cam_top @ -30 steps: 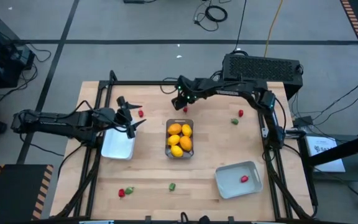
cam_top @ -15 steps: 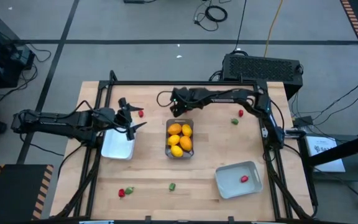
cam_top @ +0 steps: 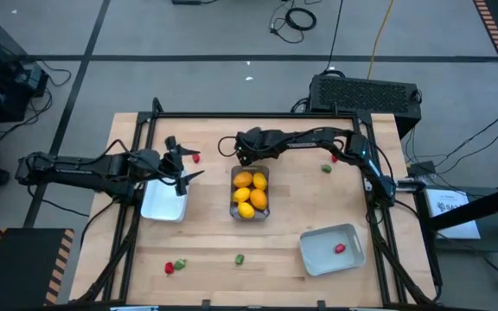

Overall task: Sort produce into baskets
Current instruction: Put the red chili pepper into the gray bin

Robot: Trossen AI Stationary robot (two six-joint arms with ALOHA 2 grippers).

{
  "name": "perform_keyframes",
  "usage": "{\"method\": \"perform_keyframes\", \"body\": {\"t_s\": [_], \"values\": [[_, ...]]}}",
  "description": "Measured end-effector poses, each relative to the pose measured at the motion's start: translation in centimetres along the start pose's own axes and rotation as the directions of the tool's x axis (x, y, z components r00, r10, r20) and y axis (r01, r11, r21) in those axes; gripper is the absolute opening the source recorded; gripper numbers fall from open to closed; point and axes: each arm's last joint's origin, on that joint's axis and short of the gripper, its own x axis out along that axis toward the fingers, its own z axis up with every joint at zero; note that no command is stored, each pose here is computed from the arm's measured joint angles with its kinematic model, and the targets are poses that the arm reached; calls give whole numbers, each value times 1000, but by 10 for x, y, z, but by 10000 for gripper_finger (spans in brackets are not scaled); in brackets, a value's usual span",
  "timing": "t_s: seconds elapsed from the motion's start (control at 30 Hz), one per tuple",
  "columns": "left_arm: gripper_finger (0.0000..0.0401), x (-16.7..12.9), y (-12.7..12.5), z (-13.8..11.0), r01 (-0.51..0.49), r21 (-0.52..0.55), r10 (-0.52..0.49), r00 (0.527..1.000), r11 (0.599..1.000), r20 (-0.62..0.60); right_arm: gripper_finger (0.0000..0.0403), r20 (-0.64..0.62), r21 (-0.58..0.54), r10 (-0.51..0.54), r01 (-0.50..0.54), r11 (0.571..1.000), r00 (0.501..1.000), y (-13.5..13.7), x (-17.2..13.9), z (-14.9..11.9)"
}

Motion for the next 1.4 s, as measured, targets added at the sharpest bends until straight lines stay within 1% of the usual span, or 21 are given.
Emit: {"method": "perform_keyframes", "body": {"t_s": [0.2,0.3,0.4,0.53,0.7,0.8,1.0,1.1,1.2,1.27,1.37,1.4], "values": [[301,0,0,0,0,3,0,1000,1000,-2,162,-11,23,-28,28,999,1000,0,3,-11],[301,0,0,0,0,3,0,1000,1000,-1,160,-9,11,-28,28,1000,1000,2,2,-13],[301,0,0,0,-1,2,1,1000,1000,-1,149,-8,-8,-24,24,1000,1000,3,2,-13],[301,0,0,0,-1,1,1,1000,1000,-1,124,-13,-36,-17,16,999,1000,3,1,-12],[301,0,0,0,-1,1,1,1000,1000,-1,96,-19,-100,5,-7,995,1000,7,-7,-6],[301,0,0,0,-1,1,1,1000,1000,-1,87,-9,-136,15,-16,991,1000,10,-16,4],[301,0,0,-1,0,2,0,1000,1000,-5,88,-31,-265,-10,1,964,999,10,-52,28],[301,0,0,0,0,2,0,1000,1000,-5,90,-77,-349,-27,-2,937,997,10,-77,34],[301,0,0,0,1,2,-1,1000,1000,-5,90,-189,-436,-20,-65,898,982,11,-101,30],[301,0,0,0,1,2,-1,1000,1000,-5,91,-270,-509,-33,-113,853,962,11,-115,22],[301,0,0,0,1,2,-1,1000,1000,-5,91,-373,-612,-109,-155,775,922,13,-130,0],[301,0,0,0,1,2,-1,1000,1000,-5,91,-388,-637,-129,-164,753,912,16,-135,-8]]}}
